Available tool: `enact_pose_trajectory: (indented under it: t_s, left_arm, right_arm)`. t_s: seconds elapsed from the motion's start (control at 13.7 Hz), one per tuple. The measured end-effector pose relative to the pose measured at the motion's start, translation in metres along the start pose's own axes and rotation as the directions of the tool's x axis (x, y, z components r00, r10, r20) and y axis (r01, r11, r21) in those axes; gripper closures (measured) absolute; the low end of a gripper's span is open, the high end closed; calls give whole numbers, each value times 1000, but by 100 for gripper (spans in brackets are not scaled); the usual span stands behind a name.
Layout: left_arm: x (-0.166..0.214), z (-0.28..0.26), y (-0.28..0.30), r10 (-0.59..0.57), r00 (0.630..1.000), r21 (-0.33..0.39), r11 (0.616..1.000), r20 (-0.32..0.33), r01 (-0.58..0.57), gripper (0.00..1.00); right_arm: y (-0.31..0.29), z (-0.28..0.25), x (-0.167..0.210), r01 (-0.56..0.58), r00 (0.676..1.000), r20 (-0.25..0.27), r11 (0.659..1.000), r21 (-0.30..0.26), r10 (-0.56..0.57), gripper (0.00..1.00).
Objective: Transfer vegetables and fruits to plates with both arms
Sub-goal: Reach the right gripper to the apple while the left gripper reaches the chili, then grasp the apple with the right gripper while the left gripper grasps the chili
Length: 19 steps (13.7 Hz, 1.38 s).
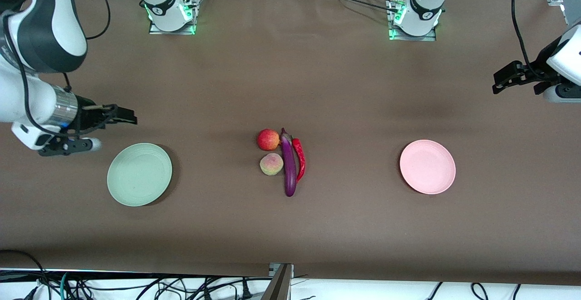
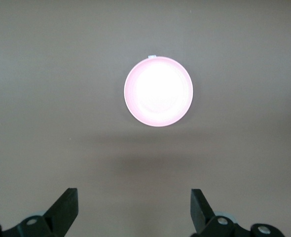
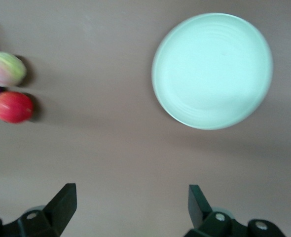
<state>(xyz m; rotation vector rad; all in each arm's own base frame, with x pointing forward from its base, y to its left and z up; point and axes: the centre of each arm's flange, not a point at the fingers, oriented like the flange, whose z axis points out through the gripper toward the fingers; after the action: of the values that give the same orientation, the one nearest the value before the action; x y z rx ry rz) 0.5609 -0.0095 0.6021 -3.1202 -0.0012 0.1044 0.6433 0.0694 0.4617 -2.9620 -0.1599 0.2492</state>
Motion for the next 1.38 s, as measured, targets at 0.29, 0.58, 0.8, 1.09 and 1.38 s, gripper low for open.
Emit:
enact_pose_trajectory:
  t_s: [0.29,0.58,0.8,1.09,1.38]
  left_arm:
    - [11,31,32,-33,996,-77,996,86,40,0]
    - [47,92,100,-128,981,-190,970,147,155,0]
    - [66,154,200,-162,979,-190,965,125,184,0]
    - [62,271,326,-248,961,-166,950,119,266,0]
    - [81,339,369,-334,934,-161,922,127,352,0]
  right_arm:
    - [-63,62,34,-72,997,-40,997,19,73,0]
    - [-184,127,44,-199,973,-112,979,48,204,0]
    - [-250,179,37,-246,958,-133,967,71,254,0]
    - [-272,233,42,-238,956,-157,967,87,249,0]
    - [-287,265,41,-246,950,-174,964,102,261,0]
